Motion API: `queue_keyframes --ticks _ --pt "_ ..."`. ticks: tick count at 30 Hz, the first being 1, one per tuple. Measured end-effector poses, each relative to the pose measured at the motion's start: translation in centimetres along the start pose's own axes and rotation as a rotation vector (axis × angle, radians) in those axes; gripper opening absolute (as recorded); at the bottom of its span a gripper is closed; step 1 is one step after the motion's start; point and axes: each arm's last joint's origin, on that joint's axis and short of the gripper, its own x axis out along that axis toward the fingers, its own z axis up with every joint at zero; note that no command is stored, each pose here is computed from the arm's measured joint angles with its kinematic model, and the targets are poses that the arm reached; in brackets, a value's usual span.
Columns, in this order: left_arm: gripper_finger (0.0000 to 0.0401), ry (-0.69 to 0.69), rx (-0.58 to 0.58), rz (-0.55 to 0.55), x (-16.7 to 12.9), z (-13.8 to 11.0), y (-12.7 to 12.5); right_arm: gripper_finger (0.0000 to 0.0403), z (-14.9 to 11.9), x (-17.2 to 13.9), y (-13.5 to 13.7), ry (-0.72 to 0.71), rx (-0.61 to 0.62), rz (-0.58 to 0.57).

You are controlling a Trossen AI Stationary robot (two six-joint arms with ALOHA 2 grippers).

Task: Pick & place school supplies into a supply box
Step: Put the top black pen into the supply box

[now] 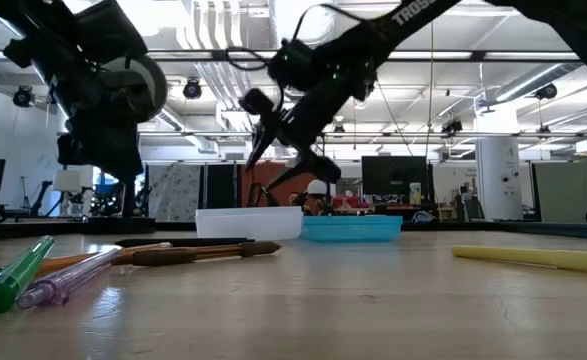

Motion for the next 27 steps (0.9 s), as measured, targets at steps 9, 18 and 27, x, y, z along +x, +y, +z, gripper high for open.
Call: queue_keyframes --ticks 9,18,27 --pt "0.0131 0.043 0.242 -0.21 2.0 -1.9 -0.6 0.0237 -3.5 -8.1 3.2 -0.141 -0.552 -0.259" --pt "0.013 -0.013 0.476 -0.081 2.8 -3.1 -3.7 0.0236 -7.0 -11.0 0.3 -0.036 -0.7 -0.433" --pt "0.013 0.04 0.579 -0.009 5.1 -3.2 -6.4 0.0233 -8.9 -12.5 -2.3 -0.101 -0.684 -0.388"
